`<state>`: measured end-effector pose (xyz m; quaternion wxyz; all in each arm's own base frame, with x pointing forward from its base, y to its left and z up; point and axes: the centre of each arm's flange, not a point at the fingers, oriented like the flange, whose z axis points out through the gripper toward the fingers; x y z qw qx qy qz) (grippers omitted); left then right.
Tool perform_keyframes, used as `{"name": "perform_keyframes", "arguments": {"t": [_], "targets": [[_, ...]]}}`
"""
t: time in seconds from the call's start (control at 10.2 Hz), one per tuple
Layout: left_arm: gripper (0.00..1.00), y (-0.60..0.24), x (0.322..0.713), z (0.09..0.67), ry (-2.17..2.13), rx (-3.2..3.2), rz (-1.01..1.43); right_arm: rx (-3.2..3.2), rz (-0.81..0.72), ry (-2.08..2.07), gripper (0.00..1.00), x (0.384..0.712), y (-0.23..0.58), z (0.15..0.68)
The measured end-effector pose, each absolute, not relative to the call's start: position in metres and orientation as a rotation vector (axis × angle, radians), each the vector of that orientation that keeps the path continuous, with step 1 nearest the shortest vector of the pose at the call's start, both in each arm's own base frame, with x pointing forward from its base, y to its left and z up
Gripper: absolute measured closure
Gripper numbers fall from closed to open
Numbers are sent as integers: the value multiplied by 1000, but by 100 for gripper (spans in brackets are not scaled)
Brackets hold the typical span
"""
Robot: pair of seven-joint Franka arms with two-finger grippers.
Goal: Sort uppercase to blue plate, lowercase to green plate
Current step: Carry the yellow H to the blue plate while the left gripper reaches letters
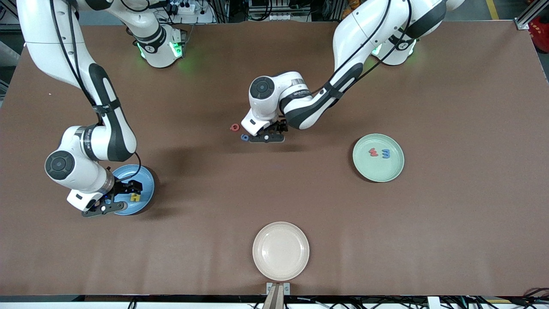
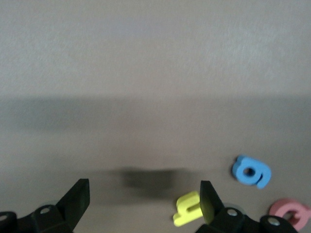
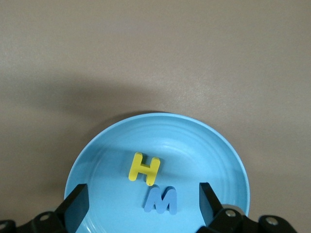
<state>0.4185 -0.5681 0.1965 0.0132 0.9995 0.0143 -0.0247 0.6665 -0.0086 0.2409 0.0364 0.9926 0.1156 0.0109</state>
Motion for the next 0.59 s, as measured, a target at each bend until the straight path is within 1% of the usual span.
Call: {"name": "perform_keyframes", "arguments": {"t": [0.2,0.59], "targets": [[0,-573,427,194,110,3095,-78,3049,31,338,0,667,-16,242],[0,-579,415,178,315,3095,-114,3054,0,319,0,664,-24,242]]}}
